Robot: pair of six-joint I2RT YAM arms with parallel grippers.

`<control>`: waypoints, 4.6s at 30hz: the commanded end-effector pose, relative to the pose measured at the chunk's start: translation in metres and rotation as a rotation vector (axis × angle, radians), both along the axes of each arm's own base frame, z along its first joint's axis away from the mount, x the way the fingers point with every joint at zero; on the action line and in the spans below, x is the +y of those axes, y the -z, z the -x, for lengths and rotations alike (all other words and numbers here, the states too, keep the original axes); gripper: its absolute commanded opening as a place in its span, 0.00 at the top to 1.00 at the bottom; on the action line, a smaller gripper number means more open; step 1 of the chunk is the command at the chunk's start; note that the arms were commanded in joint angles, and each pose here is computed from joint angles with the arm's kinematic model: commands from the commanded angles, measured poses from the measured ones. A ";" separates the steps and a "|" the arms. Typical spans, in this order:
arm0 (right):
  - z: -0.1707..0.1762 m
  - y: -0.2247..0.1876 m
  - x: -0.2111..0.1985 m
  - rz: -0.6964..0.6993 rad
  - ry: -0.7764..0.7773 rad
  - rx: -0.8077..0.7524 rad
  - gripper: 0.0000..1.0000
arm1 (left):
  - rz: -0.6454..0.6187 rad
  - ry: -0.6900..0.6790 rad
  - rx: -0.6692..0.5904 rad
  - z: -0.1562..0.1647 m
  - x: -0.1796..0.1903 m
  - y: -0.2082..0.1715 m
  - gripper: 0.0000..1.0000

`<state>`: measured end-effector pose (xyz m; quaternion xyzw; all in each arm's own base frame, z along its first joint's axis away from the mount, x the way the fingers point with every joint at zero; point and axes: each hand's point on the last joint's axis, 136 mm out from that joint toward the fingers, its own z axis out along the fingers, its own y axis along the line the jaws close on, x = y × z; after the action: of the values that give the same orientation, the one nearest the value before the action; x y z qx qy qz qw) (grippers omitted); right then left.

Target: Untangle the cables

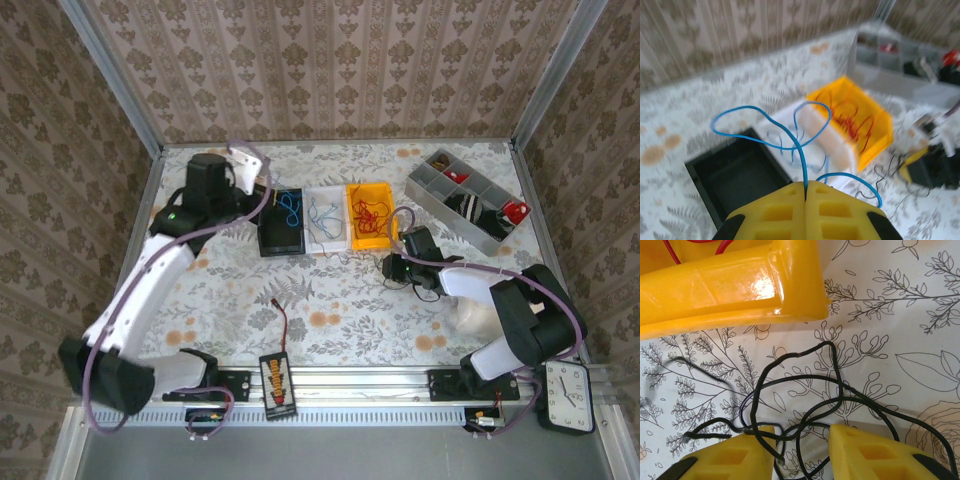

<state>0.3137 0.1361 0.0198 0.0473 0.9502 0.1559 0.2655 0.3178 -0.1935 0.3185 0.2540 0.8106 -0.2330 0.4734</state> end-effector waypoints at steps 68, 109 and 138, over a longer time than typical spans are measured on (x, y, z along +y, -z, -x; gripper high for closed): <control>0.021 0.031 -0.013 0.075 0.009 0.156 0.64 | 0.321 -0.082 -0.019 -0.059 -0.034 -0.090 1.00; 0.023 0.028 -0.014 0.068 0.010 0.135 0.63 | -0.090 -0.221 0.296 -0.097 -0.102 0.104 0.33; 0.018 -0.016 -0.046 -0.041 0.203 0.008 0.63 | -0.597 0.569 0.400 0.056 -0.239 0.273 0.38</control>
<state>0.3018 0.0922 0.0390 0.1359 0.9379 0.1409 0.2865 0.2657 -0.4294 0.0479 0.5295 0.8211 -0.1592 0.1420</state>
